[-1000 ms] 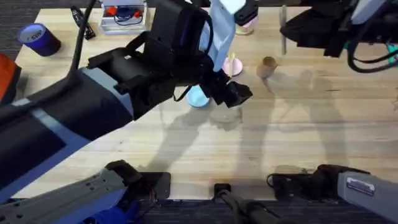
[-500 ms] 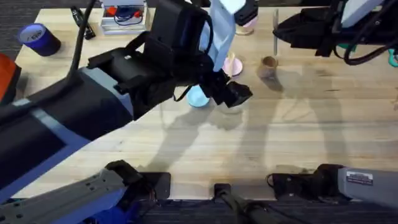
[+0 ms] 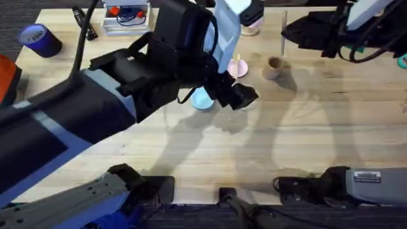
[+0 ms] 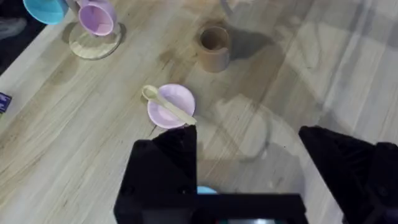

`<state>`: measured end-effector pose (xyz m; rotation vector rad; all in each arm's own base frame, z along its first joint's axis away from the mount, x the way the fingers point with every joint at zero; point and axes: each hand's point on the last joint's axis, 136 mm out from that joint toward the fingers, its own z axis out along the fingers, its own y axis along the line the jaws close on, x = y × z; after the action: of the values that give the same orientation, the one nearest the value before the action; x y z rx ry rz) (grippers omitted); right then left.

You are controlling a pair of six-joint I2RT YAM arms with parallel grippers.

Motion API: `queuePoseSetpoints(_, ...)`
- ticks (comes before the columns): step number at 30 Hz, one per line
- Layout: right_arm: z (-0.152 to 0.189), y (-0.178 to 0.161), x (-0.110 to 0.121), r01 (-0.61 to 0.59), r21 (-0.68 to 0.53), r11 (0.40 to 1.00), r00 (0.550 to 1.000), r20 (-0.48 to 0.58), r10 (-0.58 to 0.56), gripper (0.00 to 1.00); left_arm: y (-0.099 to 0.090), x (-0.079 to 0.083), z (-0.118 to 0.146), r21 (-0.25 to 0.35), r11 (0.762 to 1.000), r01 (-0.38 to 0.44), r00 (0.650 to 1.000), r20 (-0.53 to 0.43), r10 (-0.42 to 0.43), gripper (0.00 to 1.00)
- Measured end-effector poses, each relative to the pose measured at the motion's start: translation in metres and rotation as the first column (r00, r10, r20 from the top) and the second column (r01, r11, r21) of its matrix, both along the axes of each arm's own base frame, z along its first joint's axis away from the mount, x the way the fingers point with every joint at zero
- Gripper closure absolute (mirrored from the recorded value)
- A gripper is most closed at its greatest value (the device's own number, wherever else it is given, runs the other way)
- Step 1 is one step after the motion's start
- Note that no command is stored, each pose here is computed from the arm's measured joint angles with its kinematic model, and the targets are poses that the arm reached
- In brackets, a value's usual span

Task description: Pick up a utensil and set it on the pink plate, then put the other utensil in the container.

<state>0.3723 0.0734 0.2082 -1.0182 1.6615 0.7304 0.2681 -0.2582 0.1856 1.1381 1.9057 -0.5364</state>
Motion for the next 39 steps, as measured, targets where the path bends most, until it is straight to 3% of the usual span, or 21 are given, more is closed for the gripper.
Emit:
queuePoseSetpoints(27, 0.007, -0.025, 0.012, 0.058, -0.017, 0.998, 0.995, 0.080, -0.057, 0.970, 0.000, 0.000, 0.000, 0.000, 1.000, 0.000, 1.000, 0.000, 0.000, 0.006)
queuePoseSetpoints(39, 0.006, -0.016, 0.009, 0.005, 0.003, 1.000, 0.995, 0.100, -0.005, 0.970, 0.000, 0.000, 0.000, 0.000, 1.000, 0.000, 1.000, 0.000, 0.000, 0.007)
